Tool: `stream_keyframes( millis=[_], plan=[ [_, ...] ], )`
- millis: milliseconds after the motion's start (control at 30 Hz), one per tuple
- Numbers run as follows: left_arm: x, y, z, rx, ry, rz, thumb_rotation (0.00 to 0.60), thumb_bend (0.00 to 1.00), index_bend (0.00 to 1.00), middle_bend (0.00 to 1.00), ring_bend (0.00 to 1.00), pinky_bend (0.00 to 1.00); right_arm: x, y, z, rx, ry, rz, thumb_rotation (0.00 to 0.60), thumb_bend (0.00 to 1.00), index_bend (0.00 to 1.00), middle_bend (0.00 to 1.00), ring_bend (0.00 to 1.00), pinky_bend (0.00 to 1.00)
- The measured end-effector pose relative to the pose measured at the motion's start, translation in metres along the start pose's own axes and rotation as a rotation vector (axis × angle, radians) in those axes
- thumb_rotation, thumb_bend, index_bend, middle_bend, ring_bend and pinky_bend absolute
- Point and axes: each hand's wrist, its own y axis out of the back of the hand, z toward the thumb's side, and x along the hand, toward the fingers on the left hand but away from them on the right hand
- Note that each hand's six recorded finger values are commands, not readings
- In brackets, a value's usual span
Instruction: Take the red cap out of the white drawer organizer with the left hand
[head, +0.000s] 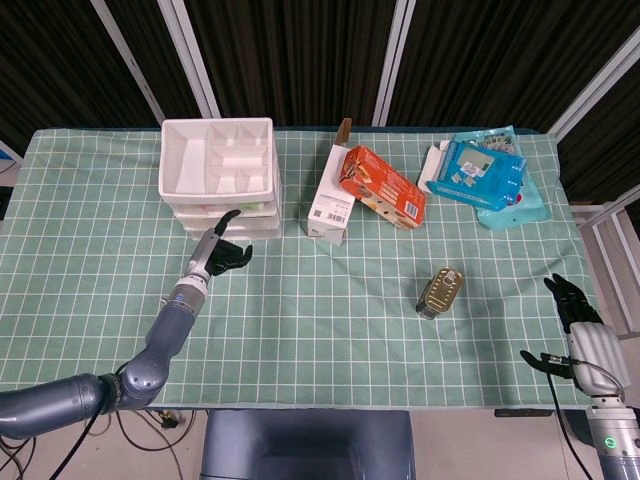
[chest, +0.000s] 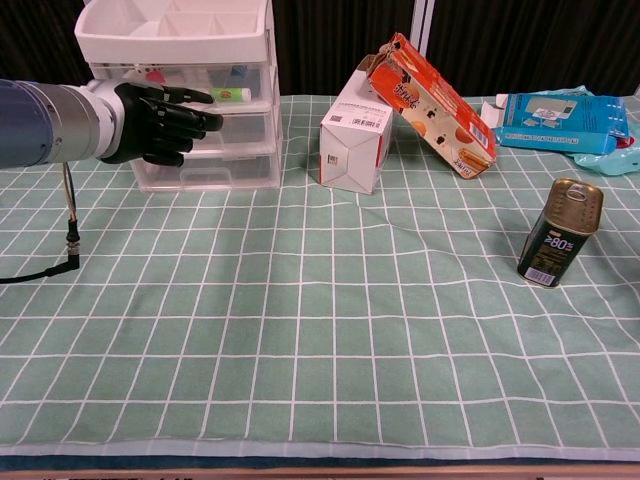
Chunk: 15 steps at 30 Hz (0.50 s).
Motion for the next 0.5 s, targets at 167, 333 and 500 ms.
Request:
stream_keyframes(
  millis=[167, 333, 500],
  plan=[
    [0.0012, -0.0018, 0.0008, -0.004, -0.007, -0.005, 0.6, 0.46, 0.09, 1.0, 0.98, 1.0, -0.0001, -0.0001, 0.0, -0.001, 0.0, 0.0, 0.6, 0.07, 0.0, 0.0, 0.0, 0.22],
    [0.0026, -0.0042, 0.0021, -0.007, -0.013, -0.01, 0.6, 0.46, 0.12, 1.0, 0.98, 1.0, 0.0001, -0.0001, 0.0, 0.0, 0.0, 0.001, 0.6, 0.06, 0.0, 0.0, 0.0, 0.22],
    [0.0007, -0.0066, 0.0019, -0.001, -0.017, -0.018, 0.6, 0.46, 0.14, 1.0, 0.98, 1.0, 0.0001, -0.0001, -0.0001, 0.0, 0.0, 0.001, 0.6, 0.07, 0.0, 0.0, 0.0, 0.22]
  ],
)
